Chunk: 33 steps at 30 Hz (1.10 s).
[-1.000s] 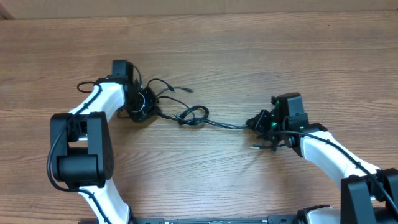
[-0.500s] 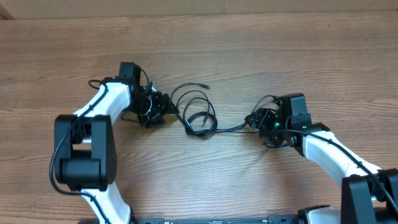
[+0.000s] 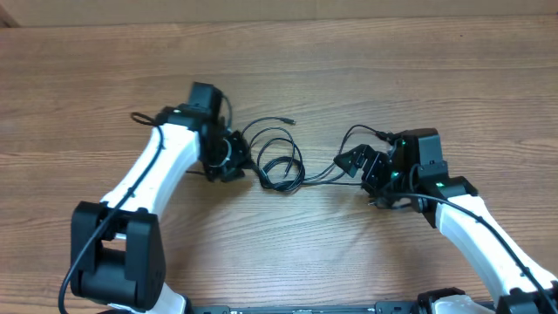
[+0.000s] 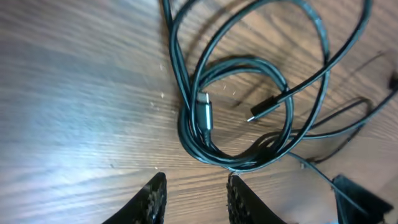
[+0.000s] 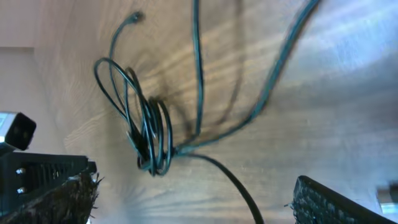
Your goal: Untangle cables
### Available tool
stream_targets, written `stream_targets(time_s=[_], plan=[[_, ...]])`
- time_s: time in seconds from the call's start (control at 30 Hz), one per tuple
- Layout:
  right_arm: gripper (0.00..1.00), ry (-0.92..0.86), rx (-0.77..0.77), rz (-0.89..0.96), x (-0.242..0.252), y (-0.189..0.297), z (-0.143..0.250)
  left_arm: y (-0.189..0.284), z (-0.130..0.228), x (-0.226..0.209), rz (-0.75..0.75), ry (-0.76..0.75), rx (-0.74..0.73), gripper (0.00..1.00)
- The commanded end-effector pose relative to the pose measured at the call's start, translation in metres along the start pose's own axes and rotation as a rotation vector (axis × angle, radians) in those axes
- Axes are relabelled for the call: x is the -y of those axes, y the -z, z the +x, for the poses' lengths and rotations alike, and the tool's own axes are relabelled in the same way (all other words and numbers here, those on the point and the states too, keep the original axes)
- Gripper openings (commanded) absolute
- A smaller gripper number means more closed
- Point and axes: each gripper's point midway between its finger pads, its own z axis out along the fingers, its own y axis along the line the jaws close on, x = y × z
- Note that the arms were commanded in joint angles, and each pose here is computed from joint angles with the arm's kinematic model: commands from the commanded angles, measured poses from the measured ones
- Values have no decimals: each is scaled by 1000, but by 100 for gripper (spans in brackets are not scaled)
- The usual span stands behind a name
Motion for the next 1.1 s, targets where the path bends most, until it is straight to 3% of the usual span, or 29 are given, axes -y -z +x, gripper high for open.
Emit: stream_targets(time_s=[0.0, 0.17, 0.33, 0.4, 0.47, 0.5, 0.63, 0.8, 0.97, 1.07], plan=[[99, -43, -9, 44, 6, 4, 3, -11, 6, -4, -104, 92, 49, 36], [100, -70, -34, 85, 16, 5, 10, -21, 19, 2, -167, 165, 95, 50], [100, -128, -31, 156, 31, 7, 14, -30, 35, 7, -204, 254, 129, 53], [100, -138, -46, 170, 34, 8, 18, -34, 41, 6, -219, 296, 137, 48], [100, -149, -60, 186, 38, 9, 22, -39, 45, 2, -238, 331, 156, 31], [100, -153, -67, 194, 39, 9, 24, -42, 47, 0, -243, 348, 165, 26], [100, -156, -81, 207, 43, 10, 28, -57, 48, 2, -209, 345, 187, 25], [100, -149, -98, 211, 44, 11, 32, -66, 38, -3, -200, 324, 259, 54], [100, -75, -135, 173, 38, 10, 37, -65, 30, -1, -189, 316, 300, 55], [100, -7, -173, 122, 29, 10, 41, -64, 28, 0, -187, 314, 314, 47]])
